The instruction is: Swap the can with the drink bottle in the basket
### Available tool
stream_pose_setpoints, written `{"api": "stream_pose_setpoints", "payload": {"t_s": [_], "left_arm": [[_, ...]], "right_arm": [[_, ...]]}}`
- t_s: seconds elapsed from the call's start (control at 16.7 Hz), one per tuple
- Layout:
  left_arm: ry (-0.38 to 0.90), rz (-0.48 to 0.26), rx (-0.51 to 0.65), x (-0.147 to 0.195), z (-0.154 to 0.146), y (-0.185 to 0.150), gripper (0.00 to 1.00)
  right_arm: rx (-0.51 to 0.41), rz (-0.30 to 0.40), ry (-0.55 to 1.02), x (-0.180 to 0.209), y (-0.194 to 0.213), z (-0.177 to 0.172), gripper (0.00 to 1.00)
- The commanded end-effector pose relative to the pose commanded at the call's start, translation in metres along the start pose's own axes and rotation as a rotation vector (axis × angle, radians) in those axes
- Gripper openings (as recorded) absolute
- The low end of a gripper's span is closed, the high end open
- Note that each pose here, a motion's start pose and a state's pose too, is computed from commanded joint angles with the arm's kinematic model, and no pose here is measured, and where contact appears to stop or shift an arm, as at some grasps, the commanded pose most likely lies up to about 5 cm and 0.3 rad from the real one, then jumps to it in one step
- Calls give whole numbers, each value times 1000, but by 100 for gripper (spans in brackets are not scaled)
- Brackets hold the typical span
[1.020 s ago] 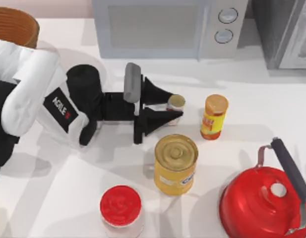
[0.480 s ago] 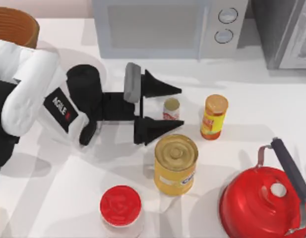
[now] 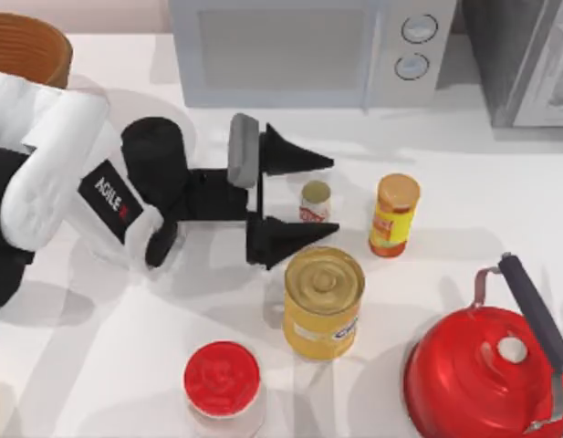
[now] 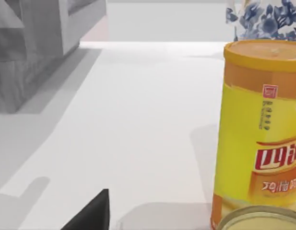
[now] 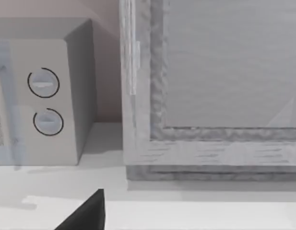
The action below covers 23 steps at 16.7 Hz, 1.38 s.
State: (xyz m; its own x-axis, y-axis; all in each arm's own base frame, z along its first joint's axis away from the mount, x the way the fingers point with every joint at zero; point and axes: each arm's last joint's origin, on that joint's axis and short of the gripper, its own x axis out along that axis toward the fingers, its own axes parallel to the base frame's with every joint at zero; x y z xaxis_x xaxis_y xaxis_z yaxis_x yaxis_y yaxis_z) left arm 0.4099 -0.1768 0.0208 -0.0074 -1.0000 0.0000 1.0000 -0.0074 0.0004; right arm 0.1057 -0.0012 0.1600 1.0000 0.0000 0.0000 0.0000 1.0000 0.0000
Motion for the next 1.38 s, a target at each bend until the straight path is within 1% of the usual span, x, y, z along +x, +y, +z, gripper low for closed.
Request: {"api": "stream_pose_setpoints", "payload": {"t_s": [0.12, 0.24, 0.36, 0.48, 0.6, 0.72, 0.84, 0.9, 0.96, 1.08, 1.2, 1.38], "left_arm": [[0, 42, 0, -5, 14, 1, 100], [1, 108, -2, -14, 39, 0, 100], [2, 195, -4, -25, 74, -5, 100], [1, 298, -3, -40, 116, -19, 100], [-7, 416, 8, -58, 162, -43, 100], [-20, 544, 29, -78, 205, -78, 100], [-38, 681, 54, -99, 238, -124, 100], [-48, 752, 66, -109, 249, -149, 100], [-58, 825, 78, -119, 255, -173, 100], [-75, 971, 95, -135, 254, -220, 100], [-84, 1115, 99, -148, 239, -256, 100], [-72, 1313, 77, -160, 203, -289, 100]], "right_arm": [[0, 0, 0, 0, 0, 0, 100], [0, 0, 0, 0, 0, 0, 100], [0, 0, 0, 0, 0, 0, 100], [0, 0, 0, 0, 0, 0, 100], [0, 0, 0, 0, 0, 0, 100], [0, 0, 0, 0, 0, 0, 100], [0, 0, 0, 0, 0, 0, 100], [0, 0, 0, 0, 0, 0, 100], [0, 0, 0, 0, 0, 0, 100], [0, 0, 0, 0, 0, 0, 100], [0, 0, 0, 0, 0, 0, 100], [0, 0, 0, 0, 0, 0, 100]]}}
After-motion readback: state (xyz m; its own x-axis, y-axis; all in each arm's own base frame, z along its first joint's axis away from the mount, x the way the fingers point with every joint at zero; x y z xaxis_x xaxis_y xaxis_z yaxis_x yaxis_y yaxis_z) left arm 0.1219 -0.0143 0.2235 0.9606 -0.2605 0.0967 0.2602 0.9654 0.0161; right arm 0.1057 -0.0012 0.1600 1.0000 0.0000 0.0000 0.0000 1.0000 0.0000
